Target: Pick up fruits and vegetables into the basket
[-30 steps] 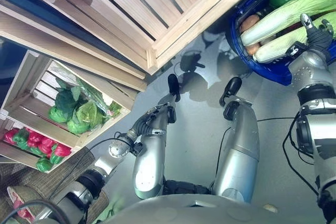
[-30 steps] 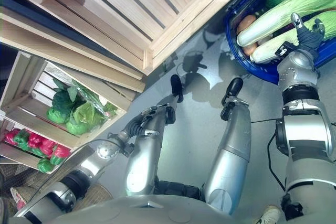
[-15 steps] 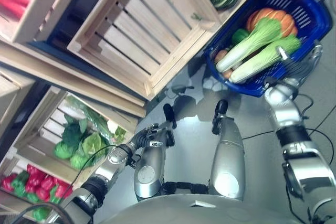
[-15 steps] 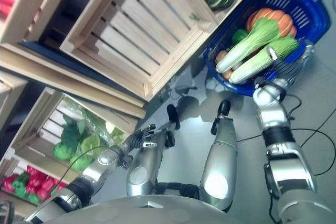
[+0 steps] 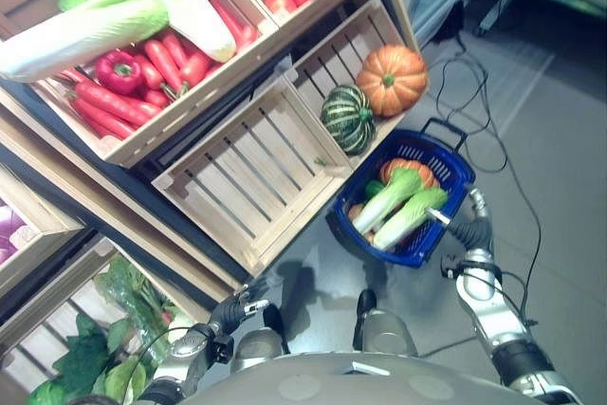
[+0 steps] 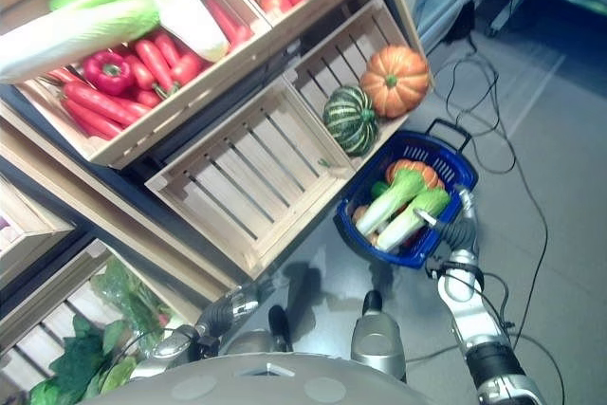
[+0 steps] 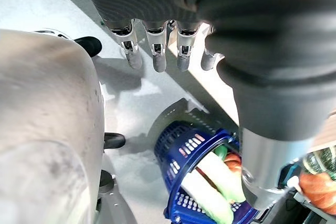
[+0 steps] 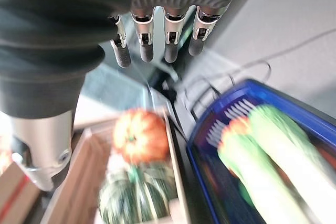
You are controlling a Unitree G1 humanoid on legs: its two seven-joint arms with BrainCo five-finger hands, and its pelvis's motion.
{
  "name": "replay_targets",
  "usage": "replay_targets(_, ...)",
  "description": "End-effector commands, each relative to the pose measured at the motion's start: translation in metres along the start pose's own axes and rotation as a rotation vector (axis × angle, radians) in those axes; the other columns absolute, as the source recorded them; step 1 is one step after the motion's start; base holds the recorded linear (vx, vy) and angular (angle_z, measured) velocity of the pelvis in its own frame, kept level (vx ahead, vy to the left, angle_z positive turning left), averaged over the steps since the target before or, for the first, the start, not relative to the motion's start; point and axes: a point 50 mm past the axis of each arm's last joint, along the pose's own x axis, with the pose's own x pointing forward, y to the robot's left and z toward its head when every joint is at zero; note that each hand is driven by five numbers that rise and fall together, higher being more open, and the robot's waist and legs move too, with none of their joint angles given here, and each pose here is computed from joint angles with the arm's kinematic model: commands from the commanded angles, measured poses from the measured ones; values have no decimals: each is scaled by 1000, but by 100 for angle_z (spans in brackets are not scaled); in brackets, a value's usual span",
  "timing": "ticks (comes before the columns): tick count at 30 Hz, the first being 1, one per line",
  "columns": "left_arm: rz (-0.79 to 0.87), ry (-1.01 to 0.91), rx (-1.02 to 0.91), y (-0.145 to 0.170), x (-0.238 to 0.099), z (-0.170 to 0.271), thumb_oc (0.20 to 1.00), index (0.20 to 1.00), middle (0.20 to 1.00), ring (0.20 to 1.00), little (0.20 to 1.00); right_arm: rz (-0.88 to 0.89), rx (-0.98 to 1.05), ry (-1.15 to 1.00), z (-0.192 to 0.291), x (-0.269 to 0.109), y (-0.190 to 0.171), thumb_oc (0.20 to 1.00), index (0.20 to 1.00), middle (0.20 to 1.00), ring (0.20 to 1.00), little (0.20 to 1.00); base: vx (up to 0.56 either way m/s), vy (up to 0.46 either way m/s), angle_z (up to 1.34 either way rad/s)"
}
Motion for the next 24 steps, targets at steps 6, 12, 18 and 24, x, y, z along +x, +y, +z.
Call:
replay_targets(6,0,72,74,18,3,11,1000,1000,1000,1000,1000,539,67,344,-39,-18,63,1000,1000,1000,1000,1000,-30,45,4)
replay_targets(12,-48,176,86,11,11,5,1000,1000,1000,1000,1000,750,230,813,-96,-67,89,1000,1000,1000,1000,1000,7,63,10)
replay_targets(18,-116,279,50,3,12,-9,1000,1000,1000,1000,1000,843,323,971,-113,-94,93,1000,1000,1000,1000,1000,34,50,5)
replay_targets(24,-126,349,63,-2,13,-16,1000,1000,1000,1000,1000,910,244,1015,-121,-104,90,1000,1000,1000,1000,1000,30,4,5)
